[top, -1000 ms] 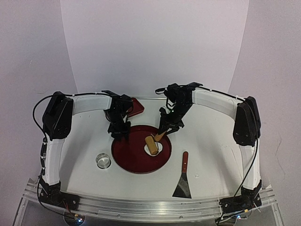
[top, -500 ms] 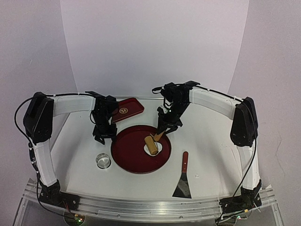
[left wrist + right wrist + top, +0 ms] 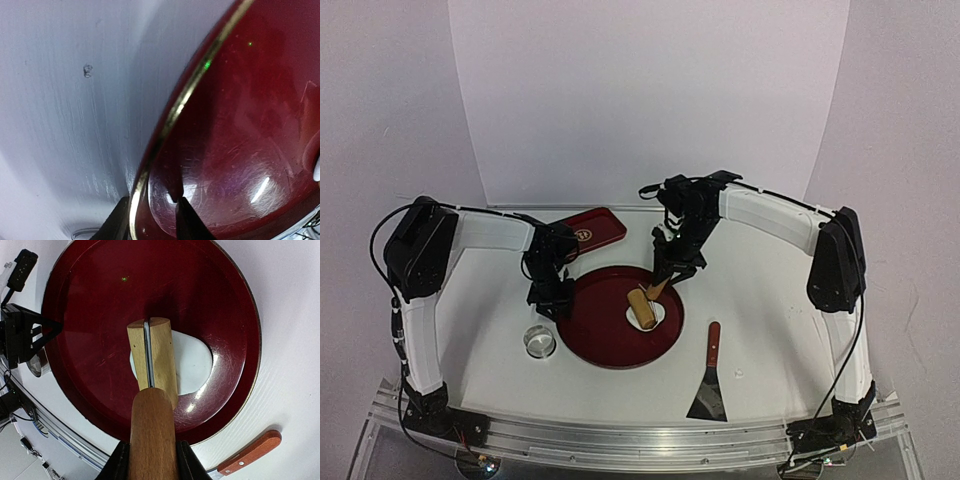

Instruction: Roll out the dumpling wrappers from the dough

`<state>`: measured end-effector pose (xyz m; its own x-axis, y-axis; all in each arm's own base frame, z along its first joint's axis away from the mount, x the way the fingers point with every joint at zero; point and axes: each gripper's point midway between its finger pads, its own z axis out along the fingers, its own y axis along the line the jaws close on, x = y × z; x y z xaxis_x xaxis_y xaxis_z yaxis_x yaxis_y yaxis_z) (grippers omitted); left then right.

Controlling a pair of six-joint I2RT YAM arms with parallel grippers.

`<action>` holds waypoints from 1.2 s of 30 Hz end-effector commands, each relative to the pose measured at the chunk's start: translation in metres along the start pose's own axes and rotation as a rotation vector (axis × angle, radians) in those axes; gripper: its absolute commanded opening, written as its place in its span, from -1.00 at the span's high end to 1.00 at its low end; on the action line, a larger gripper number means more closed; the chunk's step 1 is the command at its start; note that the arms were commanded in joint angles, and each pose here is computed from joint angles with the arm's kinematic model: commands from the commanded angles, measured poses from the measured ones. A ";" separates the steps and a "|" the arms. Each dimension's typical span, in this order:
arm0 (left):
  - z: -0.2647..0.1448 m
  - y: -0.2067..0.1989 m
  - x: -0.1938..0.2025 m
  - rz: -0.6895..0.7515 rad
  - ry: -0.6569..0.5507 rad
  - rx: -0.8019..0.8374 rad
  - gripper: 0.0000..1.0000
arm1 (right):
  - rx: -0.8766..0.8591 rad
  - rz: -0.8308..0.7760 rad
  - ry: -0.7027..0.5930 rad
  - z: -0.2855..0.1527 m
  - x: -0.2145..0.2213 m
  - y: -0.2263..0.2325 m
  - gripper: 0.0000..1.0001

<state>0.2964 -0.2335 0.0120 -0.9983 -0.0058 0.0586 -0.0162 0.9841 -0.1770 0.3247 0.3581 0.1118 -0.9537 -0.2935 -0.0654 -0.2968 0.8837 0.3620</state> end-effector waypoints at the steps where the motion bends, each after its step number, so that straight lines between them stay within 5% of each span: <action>1: 0.009 0.002 0.000 -0.002 -0.012 0.004 0.55 | 0.377 0.026 0.196 0.058 0.045 -0.087 1.00; 11: 0.014 -0.007 -0.009 -0.025 -0.010 0.021 0.99 | 0.407 0.011 0.255 0.103 0.064 -0.088 1.00; 36: 0.029 -0.015 -0.013 -0.021 0.027 0.040 1.00 | 0.184 0.013 0.401 0.178 0.079 -0.056 1.00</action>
<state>0.2952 -0.2298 0.0106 -0.9897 -0.0560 0.1319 -0.0785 0.9820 -0.1719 0.3229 0.3731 0.0936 -0.9484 -0.3152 -0.0335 -0.3056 0.8810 0.3613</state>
